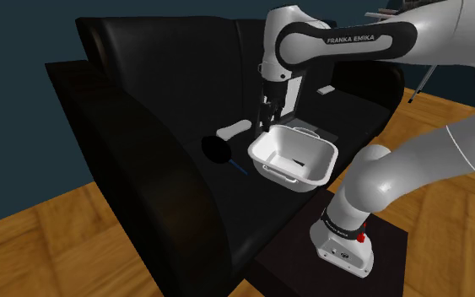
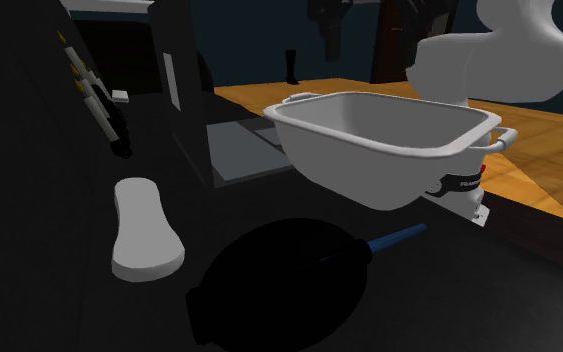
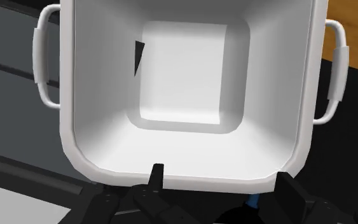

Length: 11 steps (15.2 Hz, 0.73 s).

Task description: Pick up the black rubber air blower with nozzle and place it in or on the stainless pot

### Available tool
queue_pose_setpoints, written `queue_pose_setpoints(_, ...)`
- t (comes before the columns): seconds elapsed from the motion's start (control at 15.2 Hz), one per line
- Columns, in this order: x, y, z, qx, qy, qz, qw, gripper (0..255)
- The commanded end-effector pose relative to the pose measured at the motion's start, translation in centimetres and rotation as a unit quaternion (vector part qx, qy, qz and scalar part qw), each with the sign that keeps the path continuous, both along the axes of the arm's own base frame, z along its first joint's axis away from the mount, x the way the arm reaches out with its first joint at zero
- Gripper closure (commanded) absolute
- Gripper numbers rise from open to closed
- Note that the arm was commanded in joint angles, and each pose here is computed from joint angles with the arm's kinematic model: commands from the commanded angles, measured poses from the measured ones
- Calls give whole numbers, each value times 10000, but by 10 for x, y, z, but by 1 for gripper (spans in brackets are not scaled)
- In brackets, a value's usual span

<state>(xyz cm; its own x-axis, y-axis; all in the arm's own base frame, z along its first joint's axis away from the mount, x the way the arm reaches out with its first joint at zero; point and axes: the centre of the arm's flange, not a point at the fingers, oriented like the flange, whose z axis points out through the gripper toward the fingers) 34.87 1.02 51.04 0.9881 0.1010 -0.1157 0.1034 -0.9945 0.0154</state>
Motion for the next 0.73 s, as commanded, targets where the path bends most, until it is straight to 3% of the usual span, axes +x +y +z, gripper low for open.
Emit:
queue_pose_setpoints(0.0, 12, 10, -19, 30, -43, 29, 10000, 0)
queue_pose_setpoints(0.66, 73, 79, -106, 161, -206, 182, 9995, 0)
